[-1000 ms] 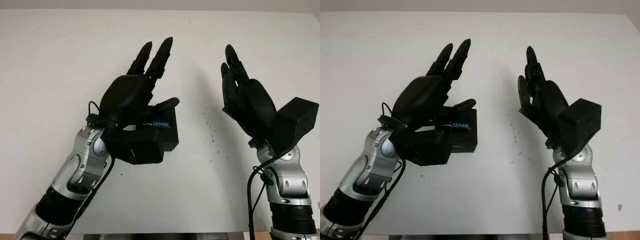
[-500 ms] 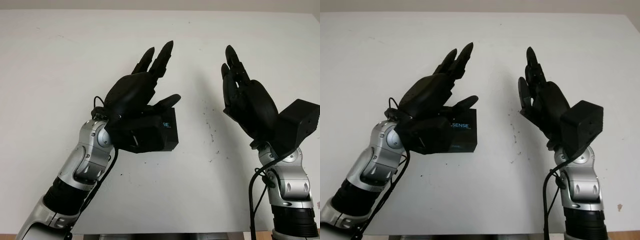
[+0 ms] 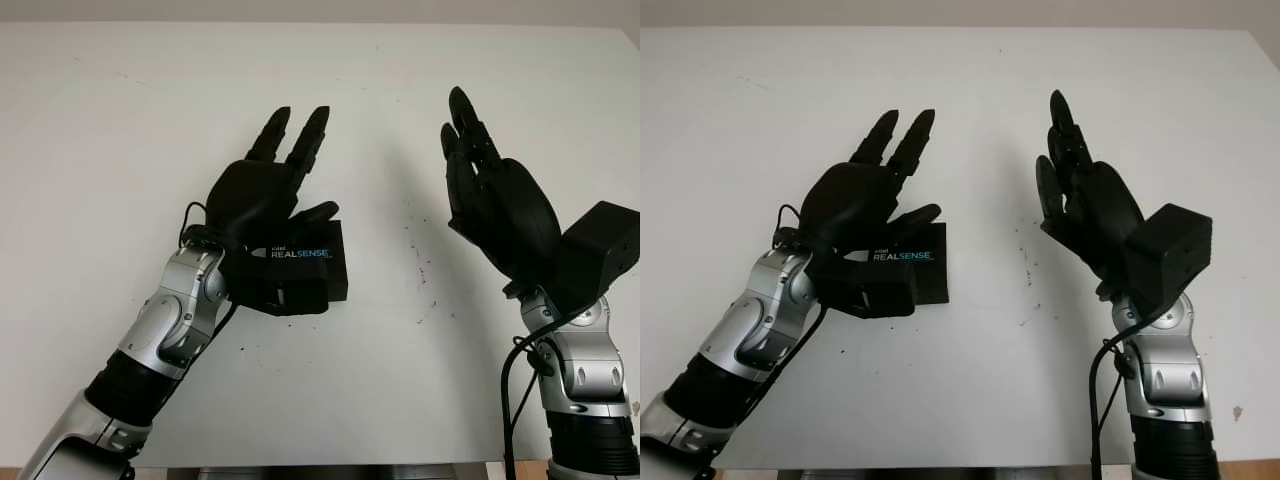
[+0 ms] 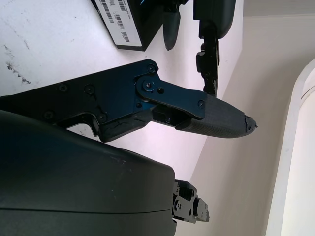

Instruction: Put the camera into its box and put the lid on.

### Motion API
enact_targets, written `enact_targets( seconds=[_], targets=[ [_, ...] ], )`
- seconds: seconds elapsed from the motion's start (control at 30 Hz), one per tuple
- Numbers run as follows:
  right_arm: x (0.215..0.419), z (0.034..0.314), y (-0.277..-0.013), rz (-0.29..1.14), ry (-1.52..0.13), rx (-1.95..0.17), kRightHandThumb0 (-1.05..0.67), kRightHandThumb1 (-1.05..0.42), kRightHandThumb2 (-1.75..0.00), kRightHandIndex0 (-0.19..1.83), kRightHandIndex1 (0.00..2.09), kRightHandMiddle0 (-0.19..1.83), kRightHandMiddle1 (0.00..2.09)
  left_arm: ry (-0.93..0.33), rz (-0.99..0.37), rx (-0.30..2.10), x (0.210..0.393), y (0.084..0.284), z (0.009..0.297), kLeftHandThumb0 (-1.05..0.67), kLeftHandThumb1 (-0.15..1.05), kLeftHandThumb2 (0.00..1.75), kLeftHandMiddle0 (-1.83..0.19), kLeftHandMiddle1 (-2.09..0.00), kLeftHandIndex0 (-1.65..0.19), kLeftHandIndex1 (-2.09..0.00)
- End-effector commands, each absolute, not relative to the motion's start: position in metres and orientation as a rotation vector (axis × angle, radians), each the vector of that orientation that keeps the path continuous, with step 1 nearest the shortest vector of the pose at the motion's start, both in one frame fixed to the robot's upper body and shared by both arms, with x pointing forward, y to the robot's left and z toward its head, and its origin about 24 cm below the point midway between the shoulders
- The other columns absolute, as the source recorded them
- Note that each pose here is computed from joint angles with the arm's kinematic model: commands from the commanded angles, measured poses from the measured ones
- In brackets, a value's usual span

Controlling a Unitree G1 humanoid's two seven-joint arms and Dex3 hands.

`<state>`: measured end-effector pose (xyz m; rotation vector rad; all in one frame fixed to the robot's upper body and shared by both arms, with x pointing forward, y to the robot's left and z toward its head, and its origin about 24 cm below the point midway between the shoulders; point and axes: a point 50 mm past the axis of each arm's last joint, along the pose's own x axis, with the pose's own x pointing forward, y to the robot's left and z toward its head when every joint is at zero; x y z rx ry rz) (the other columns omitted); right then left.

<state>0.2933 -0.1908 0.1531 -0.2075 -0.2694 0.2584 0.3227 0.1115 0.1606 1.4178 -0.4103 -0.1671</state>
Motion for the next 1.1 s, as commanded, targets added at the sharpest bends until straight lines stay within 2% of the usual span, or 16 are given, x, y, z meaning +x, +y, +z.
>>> enact_targets(
  seconds=[0.0, 0.17, 0.23, 0.33, 0.4, 0.47, 0.6, 0.77, 1.07],
  targets=[
    [0.293, 0.156, -0.191, 0.257, -0.278, -0.22, -0.78, -1.05, -0.74, -0.19, 0.0, -0.19, 0.0, -0.35, -0.198, 1.454, 0.321, 0.117, 0.145, -0.68, 1.05, 0.68, 0.19, 0.0, 0.19, 0.0],
    [0.294, 0.156, -0.19, 0.258, -0.287, -0.205, -0.77, -1.05, -0.74, -0.19, 0.0, -0.19, 0.0, -0.383, -0.193, 1.339, 0.32, 0.118, 0.148, -0.68, 1.05, 0.66, 0.19, 0.0, 0.19, 0.0],
    [0.294, 0.157, -0.188, 0.245, -0.29, -0.194, -0.75, -1.05, -0.74, -0.19, 0.0, -0.19, 0.0, -0.381, -0.198, 1.144, 0.32, 0.122, 0.154, -0.67, 1.05, 0.64, 0.19, 0.0, 0.19, 0.0],
    [0.295, 0.163, -0.18, 0.233, -0.313, -0.179, -0.76, -1.05, -0.77, -0.19, 0.0, -0.19, 0.0, -0.406, -0.147, 0.594, 0.324, 0.138, 0.176, -0.7, 1.05, 0.63, 0.19, 0.0, 0.19, 0.0],
    [0.296, 0.166, -0.174, 0.227, -0.324, -0.168, -0.76, -1.05, -0.79, -0.19, 0.0, -0.19, 0.0, -0.443, -0.101, 0.392, 0.325, 0.148, 0.187, -0.74, 1.05, 0.68, 0.19, 0.0, 0.19, 0.0],
    [0.297, 0.168, -0.168, 0.219, -0.327, -0.144, -0.77, -1.05, -0.81, -0.19, 0.0, -0.19, 0.0, -0.472, -0.065, 0.236, 0.325, 0.154, 0.195, -0.76, 1.05, 0.65, 0.19, 0.0, 0.19, 0.0],
    [0.3, 0.168, -0.158, 0.205, -0.325, -0.091, -0.78, -1.05, -0.78, -0.19, 0.0, -0.19, 0.0, -0.518, -0.034, 0.05, 0.319, 0.165, 0.196, -0.76, 1.05, 0.64, 0.19, 0.0, 0.19, 0.0],
    [0.303, 0.166, -0.145, 0.196, -0.32, -0.072, -0.81, -1.05, -0.75, -0.19, 0.0, -0.19, 0.0, -0.515, -0.029, -0.125, 0.31, 0.182, 0.186, -0.79, 1.05, 0.66, 0.19, 0.0, 0.19, 0.0],
    [0.305, 0.157, -0.139, 0.167, -0.289, -0.081, -0.83, -1.05, -0.74, -0.19, 0.0, -0.19, 0.0, -0.453, 0.0, -0.25, 0.3, 0.202, 0.169, -0.79, 1.05, 0.65, 0.19, 0.0, 0.19, 0.0]
  ],
)
